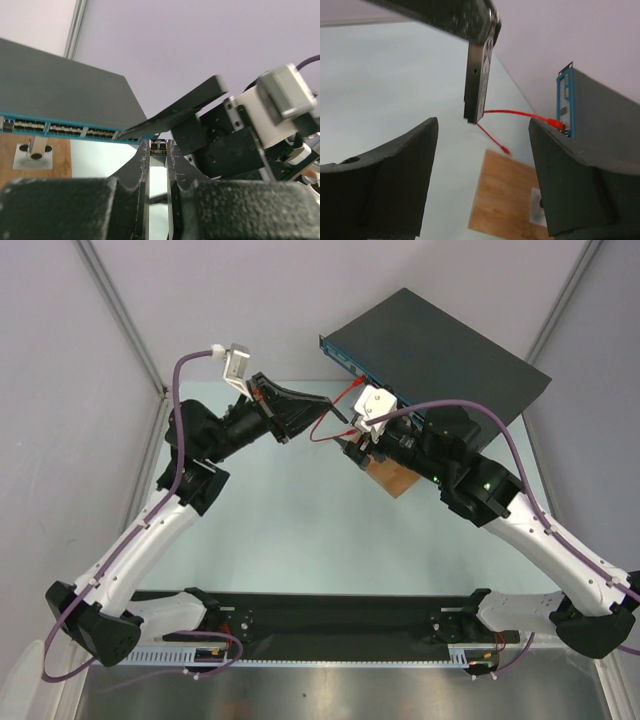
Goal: Insert the plug into the switch port
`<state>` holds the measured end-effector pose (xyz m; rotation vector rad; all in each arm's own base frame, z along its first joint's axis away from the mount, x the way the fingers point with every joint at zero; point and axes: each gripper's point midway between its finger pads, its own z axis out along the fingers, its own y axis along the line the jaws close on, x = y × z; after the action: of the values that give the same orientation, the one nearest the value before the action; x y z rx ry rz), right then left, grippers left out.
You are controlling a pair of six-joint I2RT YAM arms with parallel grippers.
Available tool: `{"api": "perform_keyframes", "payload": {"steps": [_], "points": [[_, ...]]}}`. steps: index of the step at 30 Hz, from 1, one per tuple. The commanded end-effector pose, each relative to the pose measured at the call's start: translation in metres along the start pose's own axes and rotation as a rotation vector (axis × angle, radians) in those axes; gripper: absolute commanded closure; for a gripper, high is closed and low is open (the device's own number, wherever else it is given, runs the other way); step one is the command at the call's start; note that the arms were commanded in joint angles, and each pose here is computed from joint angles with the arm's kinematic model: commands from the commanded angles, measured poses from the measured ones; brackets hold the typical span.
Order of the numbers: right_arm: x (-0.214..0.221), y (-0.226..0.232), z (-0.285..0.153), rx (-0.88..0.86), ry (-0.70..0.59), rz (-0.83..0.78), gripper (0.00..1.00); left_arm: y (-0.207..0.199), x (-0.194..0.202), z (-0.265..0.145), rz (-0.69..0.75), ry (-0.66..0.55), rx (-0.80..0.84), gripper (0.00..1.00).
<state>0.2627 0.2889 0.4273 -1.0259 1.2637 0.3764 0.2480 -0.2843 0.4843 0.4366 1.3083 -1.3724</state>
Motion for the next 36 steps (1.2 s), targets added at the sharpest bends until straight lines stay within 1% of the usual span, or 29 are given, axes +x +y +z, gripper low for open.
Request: {"api": "perform_keyframes", "payload": {"steps": [1,3,6,7,9,10,11,12,15,17,19,20,21,22,23,24,25,26,27,28,29,30,31,33,34,35,36], "points": [[-0.027,-0.022,0.002,0.096,-0.08,-0.061,0.26,-0.005,-0.004,-0.006,-0.013,-0.029,0.004,1.0],[-0.03,-0.02,0.002,0.093,-0.088,-0.069,0.3,-0.002,-0.001,-0.007,-0.021,-0.023,-0.003,1.0],[-0.031,-0.015,0.003,0.069,-0.091,-0.089,0.42,0.0,0.004,-0.007,-0.035,-0.015,-0.004,1.0],[-0.029,-0.014,0.004,0.059,-0.086,-0.097,0.53,0.001,0.006,-0.007,-0.038,-0.009,-0.003,1.0],[-0.028,-0.011,0.004,0.044,-0.084,-0.111,0.69,0.002,0.01,-0.006,-0.048,0.008,-0.003,1.0],[-0.027,-0.011,0.004,0.042,-0.079,-0.114,0.86,0.002,0.012,-0.007,-0.055,0.015,-0.003,1.0],[-0.025,-0.011,0.004,0.042,-0.076,-0.118,0.9,0.004,0.014,-0.007,-0.064,0.019,-0.004,1.0],[-0.022,-0.011,0.004,0.043,-0.067,-0.123,1.0,0.004,0.015,-0.007,-0.068,0.019,-0.002,1.0],[-0.019,-0.011,0.001,0.037,-0.054,-0.156,1.0,0.003,0.018,-0.008,-0.064,0.03,0.006,1.0],[-0.015,-0.01,-0.002,0.029,-0.041,-0.179,1.0,0.001,0.019,-0.011,-0.027,0.044,0.014,0.97],[-0.012,-0.012,-0.005,0.023,-0.03,-0.23,1.0,0.002,0.021,-0.013,0.004,0.071,0.007,0.79],[-0.008,-0.012,-0.007,0.018,-0.019,-0.253,1.0,0.002,0.021,-0.016,0.073,0.088,0.018,0.72],[-0.005,-0.012,-0.011,0.015,-0.015,-0.277,1.0,0.004,0.02,-0.017,0.11,0.104,0.011,0.58],[-0.004,-0.013,-0.014,0.012,-0.016,-0.337,1.0,0.007,0.021,-0.021,0.12,0.155,-0.018,0.51],[-0.002,-0.013,-0.017,0.009,-0.012,-0.367,1.0,0.01,0.023,-0.021,0.204,0.187,-0.007,0.47],[0.004,-0.01,-0.022,0.0,-0.004,-0.405,1.0,0.009,0.032,-0.025,0.213,0.254,0.009,0.4],[0.006,-0.009,-0.024,-0.017,-0.005,-0.48,1.0,0.004,0.032,-0.03,0.219,0.315,0.004,0.37],[0.011,-0.005,-0.026,-0.033,0.003,-0.516,1.0,0.007,0.035,-0.033,0.267,0.357,0.002,0.35],[0.012,-0.004,-0.029,-0.039,-0.001,-0.545,1.0,0.015,0.041,-0.032,0.262,0.4,-0.013,0.31],[0.022,0.001,-0.032,-0.054,0.01,-0.573,1.0,0.008,0.031,-0.032,0.29,0.405,-0.01,0.3],[0.023,0.002,-0.035,-0.063,0.006,-0.649,1.0,0.014,0.045,-0.042,0.291,0.486,-0.021,0.29],[0.027,0.004,-0.037,-0.071,0.008,-0.682,1.0,0.017,0.051,-0.042,0.285,0.526,-0.009,0.27],[0.034,0.009,-0.041,-0.09,0.003,-0.719,1.0,0.013,0.048,-0.044,0.34,0.541,0.02,0.26],[0.039,0.014,-0.043,-0.115,0.0,-0.809,1.0,0.017,0.062,-0.054,0.32,0.625,0.01,0.26],[0.038,0.016,-0.046,-0.122,-0.009,-0.835,1.0,0.02,0.063,-0.051,0.333,0.65,0.007,0.26],[0.045,0.021,-0.046,-0.142,0.002,-0.855,1.0,0.024,0.073,-0.06,0.342,0.713,-0.001,0.26],[0.044,0.024,-0.046,-0.154,-0.002,-0.898,1.0,0.02,0.069,-0.059,0.372,0.723,0.004,0.26]]}}
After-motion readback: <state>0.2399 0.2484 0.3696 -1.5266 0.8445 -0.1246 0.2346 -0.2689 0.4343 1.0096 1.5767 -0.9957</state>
